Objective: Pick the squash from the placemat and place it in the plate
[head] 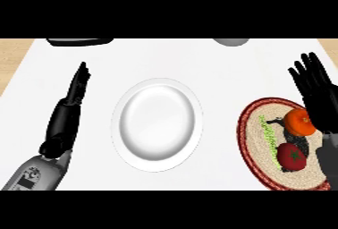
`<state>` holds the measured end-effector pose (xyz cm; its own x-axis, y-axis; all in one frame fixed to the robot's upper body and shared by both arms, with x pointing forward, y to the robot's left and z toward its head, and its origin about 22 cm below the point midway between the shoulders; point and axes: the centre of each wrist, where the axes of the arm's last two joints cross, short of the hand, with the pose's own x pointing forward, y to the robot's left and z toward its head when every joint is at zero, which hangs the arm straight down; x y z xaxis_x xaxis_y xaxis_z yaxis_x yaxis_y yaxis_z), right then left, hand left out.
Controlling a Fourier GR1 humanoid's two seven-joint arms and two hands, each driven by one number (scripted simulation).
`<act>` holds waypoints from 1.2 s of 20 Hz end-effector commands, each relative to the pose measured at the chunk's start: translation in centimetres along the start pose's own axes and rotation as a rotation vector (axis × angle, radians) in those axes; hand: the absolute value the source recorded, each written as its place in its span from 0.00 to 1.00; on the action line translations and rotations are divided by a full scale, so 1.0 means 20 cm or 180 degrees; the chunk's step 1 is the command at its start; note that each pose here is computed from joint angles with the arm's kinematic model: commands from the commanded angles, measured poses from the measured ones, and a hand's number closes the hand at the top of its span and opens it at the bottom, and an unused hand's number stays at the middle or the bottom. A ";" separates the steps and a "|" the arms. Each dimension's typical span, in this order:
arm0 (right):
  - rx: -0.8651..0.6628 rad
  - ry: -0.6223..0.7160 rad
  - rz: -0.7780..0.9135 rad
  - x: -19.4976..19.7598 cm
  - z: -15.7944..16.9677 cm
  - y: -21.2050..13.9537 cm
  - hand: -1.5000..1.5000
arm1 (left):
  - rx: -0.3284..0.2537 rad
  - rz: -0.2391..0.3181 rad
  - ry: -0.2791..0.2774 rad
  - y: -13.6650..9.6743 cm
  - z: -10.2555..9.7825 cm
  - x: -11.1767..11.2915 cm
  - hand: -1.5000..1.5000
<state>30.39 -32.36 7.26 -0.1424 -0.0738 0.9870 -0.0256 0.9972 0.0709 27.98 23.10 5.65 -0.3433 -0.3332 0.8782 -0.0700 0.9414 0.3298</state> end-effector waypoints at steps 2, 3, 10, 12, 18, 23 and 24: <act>0.1052 -0.0172 -0.0044 0.01 0.00 0.17 1.00 | -0.0079 0.0032 0.0023 0.06 -0.07 0.06 0.50; 0.1525 -0.0255 0.0033 0.02 -0.01 0.25 1.00 | -0.0138 0.0106 0.0122 0.02 -0.04 0.05 0.50; 0.2444 -0.0467 0.2392 0.15 0.07 0.27 1.00 | -0.0134 0.0317 0.0430 0.14 -0.10 0.04 0.50; 0.2118 -0.0370 0.1781 -0.21 0.28 0.20 0.00 | -0.0332 0.0413 0.0474 0.19 -0.05 0.13 0.50; 0.1773 -0.0806 0.0848 -0.36 0.38 0.04 0.00 | -0.0189 0.0444 0.0536 0.31 -0.12 0.06 0.50; 0.1651 -0.1143 0.1215 -0.05 0.23 -0.15 0.00 | -0.0211 0.0351 0.0548 0.38 -0.17 0.11 0.50; 0.1683 -0.1116 0.1390 -0.07 0.26 -0.19 0.00 | -0.0251 0.0417 0.0527 0.25 -0.11 0.07 0.50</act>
<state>25.39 -33.93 2.89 -0.5002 0.1756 0.8479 -0.4009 0.8210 -0.4065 29.28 27.92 9.95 -0.1868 -0.2295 0.9552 0.0308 0.9705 0.2392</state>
